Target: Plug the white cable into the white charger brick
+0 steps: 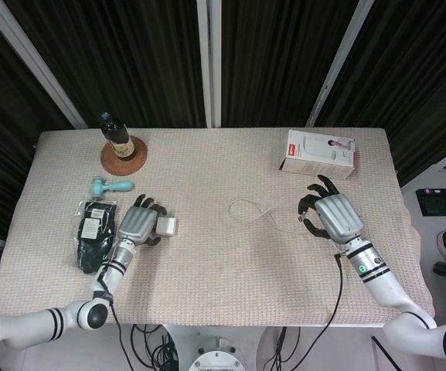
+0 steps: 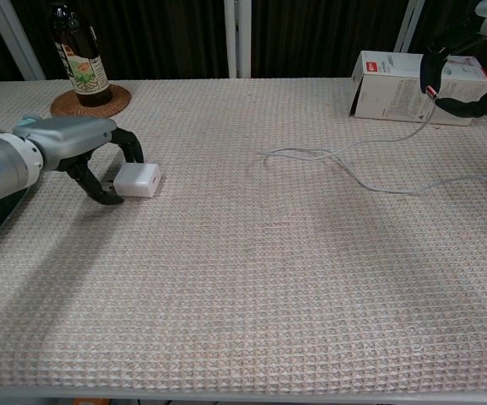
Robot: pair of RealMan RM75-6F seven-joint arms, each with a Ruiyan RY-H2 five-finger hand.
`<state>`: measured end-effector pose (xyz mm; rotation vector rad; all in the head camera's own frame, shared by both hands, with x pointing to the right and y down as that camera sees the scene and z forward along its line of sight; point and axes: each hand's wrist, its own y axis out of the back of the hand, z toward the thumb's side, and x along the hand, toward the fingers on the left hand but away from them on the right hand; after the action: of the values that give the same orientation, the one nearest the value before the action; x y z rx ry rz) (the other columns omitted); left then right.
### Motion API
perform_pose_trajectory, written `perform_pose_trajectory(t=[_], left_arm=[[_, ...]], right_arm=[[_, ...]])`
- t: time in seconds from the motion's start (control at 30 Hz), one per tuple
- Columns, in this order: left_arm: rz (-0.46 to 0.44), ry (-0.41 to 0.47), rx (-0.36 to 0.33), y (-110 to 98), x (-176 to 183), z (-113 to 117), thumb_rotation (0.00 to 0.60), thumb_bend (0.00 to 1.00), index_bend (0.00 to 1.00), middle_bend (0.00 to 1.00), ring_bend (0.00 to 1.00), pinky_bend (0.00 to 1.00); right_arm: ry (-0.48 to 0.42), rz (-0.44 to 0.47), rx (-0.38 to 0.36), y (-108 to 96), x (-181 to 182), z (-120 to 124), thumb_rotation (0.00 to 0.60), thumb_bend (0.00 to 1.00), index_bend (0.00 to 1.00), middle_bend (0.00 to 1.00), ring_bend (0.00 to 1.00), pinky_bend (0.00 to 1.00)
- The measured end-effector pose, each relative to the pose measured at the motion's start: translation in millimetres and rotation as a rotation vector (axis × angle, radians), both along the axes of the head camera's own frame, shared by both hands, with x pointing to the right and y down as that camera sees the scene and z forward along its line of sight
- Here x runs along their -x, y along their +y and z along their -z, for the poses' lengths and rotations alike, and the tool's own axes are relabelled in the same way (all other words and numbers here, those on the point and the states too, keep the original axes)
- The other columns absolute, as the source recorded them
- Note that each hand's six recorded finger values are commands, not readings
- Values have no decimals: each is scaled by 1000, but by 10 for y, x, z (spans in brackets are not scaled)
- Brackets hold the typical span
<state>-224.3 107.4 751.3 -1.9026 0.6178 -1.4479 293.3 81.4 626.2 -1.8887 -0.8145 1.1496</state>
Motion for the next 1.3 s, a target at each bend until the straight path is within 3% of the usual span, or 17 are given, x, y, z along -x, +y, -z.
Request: perform_pose_trajectory(t=[0.2,0.8,1.13,1.3], left_arm=[[7,11,5,-11,-31,-26,535,235,321,298,105,48],[9,22,23,-18,-2,-56,528,267,329,305,105,45],[18,43,0,-51,-18,-28,548,271,445,431,209,61],[19,57,-18,-70,-43,63,529,264,455,441,219,62]], right_arm=[[-3,-9,7,13,-21,-20,600,334,617,468,194,43],[-4,-19,10,11,-43,-37,600,334,618,468,194,43],[-6,-21,9,12,-36,-36,600,334,624,472,199,44],[-19,-18,1,-7,-3,9,600,334,626,473,201,44]])
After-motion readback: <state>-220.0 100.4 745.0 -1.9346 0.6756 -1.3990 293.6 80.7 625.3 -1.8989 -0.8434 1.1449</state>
